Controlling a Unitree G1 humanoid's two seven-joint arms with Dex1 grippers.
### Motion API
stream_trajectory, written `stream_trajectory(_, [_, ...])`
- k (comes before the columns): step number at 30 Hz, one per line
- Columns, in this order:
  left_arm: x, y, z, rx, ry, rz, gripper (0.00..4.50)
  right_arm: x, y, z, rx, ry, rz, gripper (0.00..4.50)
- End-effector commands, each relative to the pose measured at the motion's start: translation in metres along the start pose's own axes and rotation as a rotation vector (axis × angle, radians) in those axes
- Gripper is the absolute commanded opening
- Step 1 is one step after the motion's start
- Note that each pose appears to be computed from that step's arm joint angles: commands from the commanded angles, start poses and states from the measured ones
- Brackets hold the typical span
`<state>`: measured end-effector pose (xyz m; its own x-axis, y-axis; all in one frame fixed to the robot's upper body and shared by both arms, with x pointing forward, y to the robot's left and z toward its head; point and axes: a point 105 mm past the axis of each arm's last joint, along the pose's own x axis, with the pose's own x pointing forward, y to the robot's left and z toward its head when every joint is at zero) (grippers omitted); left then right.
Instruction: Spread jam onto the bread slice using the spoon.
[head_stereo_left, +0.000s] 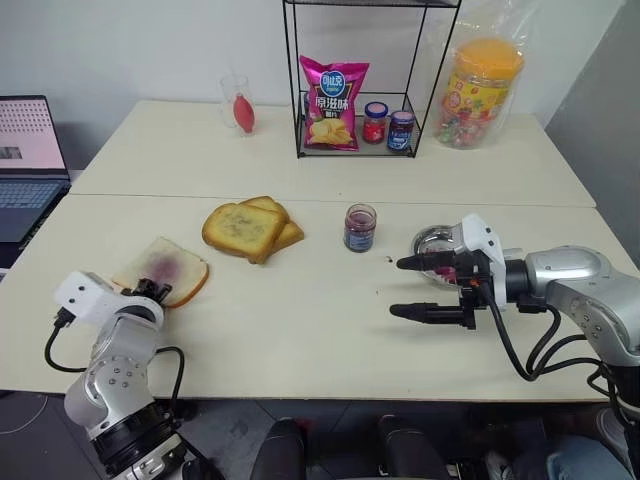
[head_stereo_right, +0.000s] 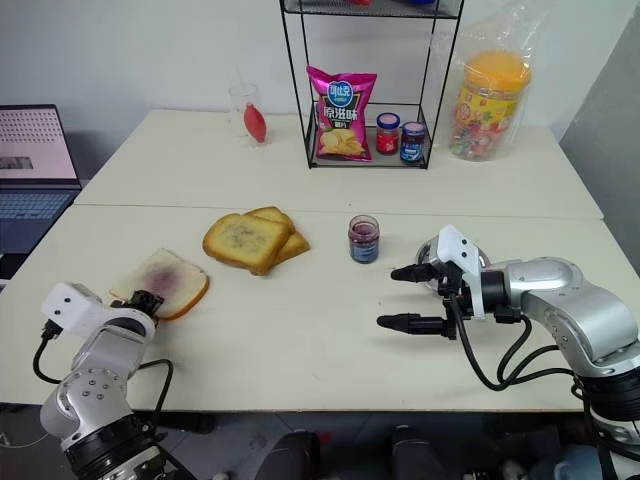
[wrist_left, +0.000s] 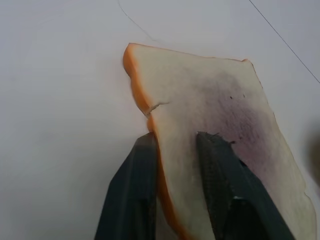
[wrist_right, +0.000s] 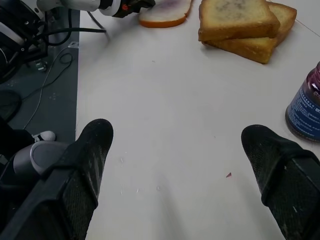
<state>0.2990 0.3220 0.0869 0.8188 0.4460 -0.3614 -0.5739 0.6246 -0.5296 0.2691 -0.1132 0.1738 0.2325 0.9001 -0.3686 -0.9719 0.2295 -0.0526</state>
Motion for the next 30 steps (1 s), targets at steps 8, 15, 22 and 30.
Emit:
stream_trajectory(8, [-0.012, -0.023, 0.026, 0.009, -0.14, -0.086, 0.02, -0.003, -0.001, 0.014, -0.044, -0.039, -0.012, 4.5])
stream_trajectory(15, [-0.046, -0.07, 0.049, 0.08, -0.262, -0.379, 0.02, -0.008, 0.0, 0.015, -0.034, -0.049, -0.031, 4.5])
stream_trajectory(22, [-0.079, -0.114, 0.051, 0.338, -0.28, -0.675, 0.02, -0.014, -0.001, 0.015, -0.022, -0.044, -0.052, 4.5])
stream_trajectory(30, [-0.147, -0.166, 0.002, 0.222, 0.129, -1.244, 0.02, -0.025, -0.001, 0.012, -0.004, -0.026, -0.078, 4.5])
